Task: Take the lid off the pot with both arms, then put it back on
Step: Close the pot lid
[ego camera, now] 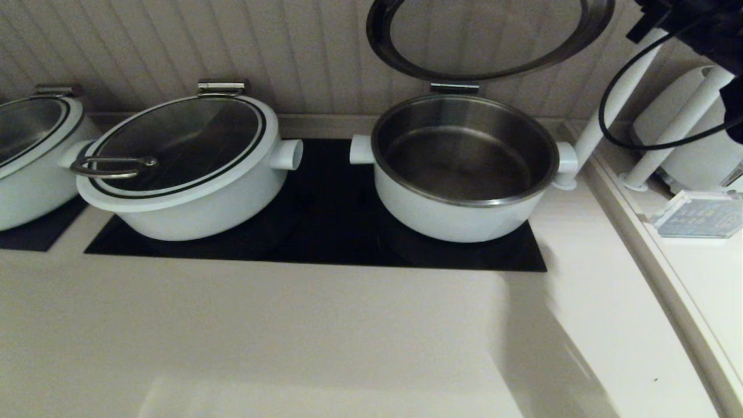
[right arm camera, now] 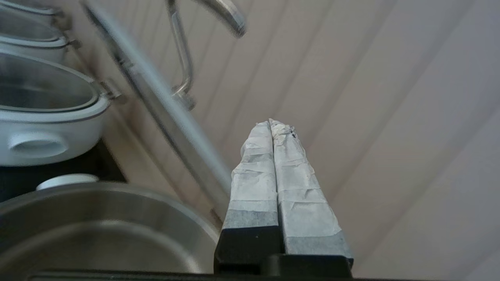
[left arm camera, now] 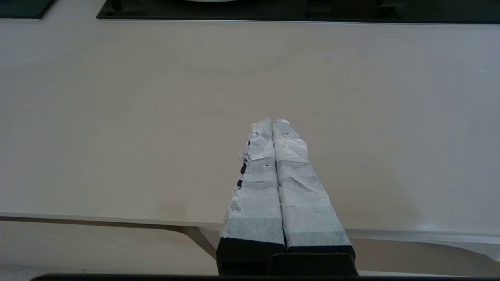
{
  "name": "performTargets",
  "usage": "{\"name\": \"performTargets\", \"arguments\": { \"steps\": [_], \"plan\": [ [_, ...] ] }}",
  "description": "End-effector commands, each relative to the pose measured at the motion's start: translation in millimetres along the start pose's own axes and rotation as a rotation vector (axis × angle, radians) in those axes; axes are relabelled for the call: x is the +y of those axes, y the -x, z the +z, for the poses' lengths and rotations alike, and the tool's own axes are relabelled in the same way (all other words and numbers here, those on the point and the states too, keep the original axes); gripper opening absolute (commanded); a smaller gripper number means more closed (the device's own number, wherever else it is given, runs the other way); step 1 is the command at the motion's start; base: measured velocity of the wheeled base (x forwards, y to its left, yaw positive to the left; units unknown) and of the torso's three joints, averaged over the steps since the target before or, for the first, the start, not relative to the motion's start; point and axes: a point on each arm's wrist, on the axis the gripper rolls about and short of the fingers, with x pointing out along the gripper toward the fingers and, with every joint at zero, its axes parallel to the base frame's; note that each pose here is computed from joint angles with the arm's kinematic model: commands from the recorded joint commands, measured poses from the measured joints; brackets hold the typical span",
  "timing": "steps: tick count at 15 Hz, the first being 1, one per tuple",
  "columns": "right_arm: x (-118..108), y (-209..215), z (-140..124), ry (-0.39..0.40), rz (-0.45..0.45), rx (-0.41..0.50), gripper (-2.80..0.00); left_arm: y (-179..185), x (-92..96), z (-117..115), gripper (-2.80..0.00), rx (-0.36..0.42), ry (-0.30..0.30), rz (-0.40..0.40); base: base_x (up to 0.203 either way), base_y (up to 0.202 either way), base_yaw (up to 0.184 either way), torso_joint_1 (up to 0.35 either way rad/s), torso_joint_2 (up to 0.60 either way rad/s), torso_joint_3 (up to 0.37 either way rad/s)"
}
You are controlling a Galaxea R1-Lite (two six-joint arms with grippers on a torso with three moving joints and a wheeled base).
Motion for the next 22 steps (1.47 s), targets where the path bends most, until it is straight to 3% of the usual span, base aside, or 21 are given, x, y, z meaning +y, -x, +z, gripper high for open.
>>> {"name": "performTargets", "arguments": {
  "steps": [1, 11, 22],
  "plan": [
    [5.0, 2.8, 4.0, -0.011, 0.019, 0.006, -2.80, 0.1, 0.0, 0.0, -2.80, -0.001, 0.001, 0.001, 0.000, 0.000, 0.000, 0.000, 0.00, 0.000],
    [27.6, 14.4, 5.8, -0.072, 0.088, 0.034, -2.80, 0.1, 0.0, 0.0, -2.80, -0.001, 0.001, 0.001, 0.000, 0.000, 0.000, 0.000, 0.00, 0.000],
    [87.2, 37.1, 3.4, -0.183, 0.175, 0.056, -2.80, 0.1, 0.0, 0.0, -2.80, -0.001, 0.001, 0.001, 0.000, 0.000, 0.000, 0.000, 0.00, 0.000]
  ]
}}
